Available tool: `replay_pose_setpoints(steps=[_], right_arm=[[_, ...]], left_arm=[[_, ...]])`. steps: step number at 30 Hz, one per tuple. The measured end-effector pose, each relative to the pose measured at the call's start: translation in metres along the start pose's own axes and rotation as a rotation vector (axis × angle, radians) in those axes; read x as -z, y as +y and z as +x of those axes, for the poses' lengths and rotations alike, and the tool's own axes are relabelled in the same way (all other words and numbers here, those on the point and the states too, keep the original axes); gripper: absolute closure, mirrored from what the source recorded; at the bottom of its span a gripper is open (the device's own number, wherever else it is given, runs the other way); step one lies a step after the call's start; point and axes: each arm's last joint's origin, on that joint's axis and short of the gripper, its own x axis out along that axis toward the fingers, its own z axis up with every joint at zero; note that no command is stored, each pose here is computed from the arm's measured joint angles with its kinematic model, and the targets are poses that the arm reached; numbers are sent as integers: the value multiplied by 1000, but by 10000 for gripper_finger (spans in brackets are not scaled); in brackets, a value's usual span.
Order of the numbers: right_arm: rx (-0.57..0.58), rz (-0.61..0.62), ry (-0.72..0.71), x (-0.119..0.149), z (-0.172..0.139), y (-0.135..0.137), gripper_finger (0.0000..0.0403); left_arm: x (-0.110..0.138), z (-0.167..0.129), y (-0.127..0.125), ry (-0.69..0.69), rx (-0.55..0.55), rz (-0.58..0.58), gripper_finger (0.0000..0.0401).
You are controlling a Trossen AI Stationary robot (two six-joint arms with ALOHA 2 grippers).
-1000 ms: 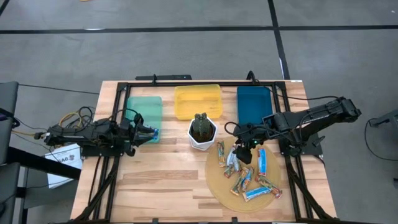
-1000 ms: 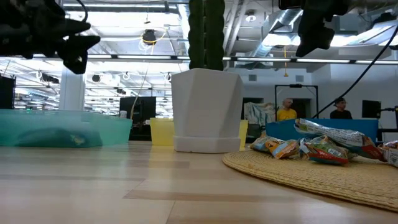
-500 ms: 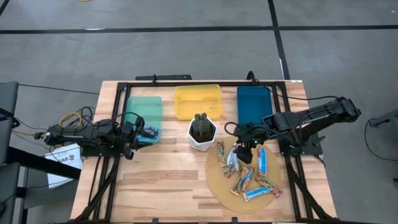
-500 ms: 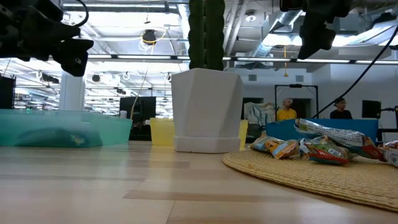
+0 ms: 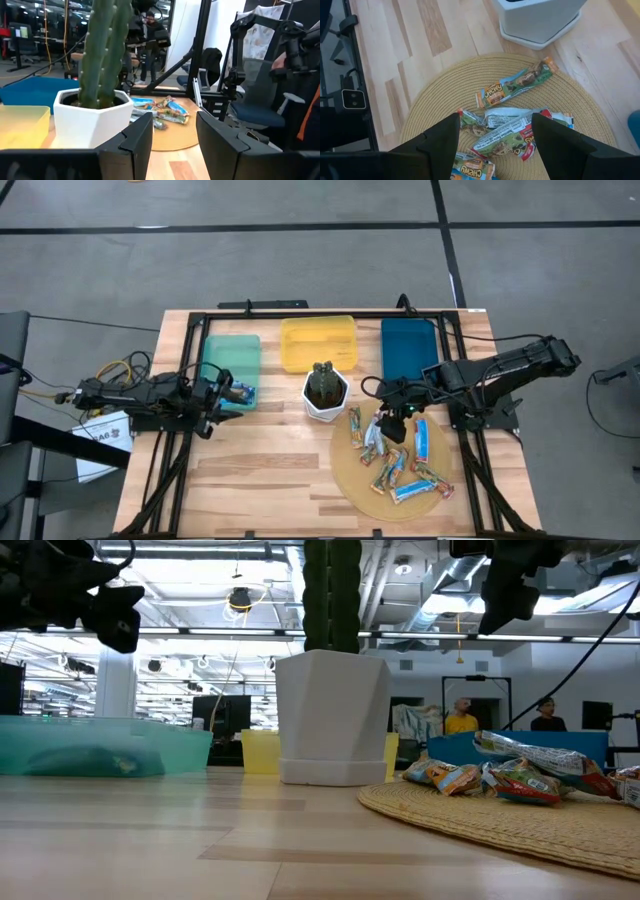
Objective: Pick and place Granola Bars by type
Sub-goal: Put the red granola bar into the yellow bin
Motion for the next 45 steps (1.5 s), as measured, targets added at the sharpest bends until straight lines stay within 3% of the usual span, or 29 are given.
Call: replay_pose_setpoints(steps=[19,27,33,40,45], right_arm=[[-17,8,12,0,0,1,163],[-84,337,91,3,0,4,163],[-143,343,216,13,-1,10,163],[-105,296,200,20,-1,17,163],[42,289,218,36,0,21,163]], left_arm=[[7,2,1,76,-15,-12,257],[7,2,1,77,-15,-16,257],[8,2,1,77,-15,-16,257],[8,2,1,77,-15,-16,257],[8,2,1,77,-15,-16,257]])
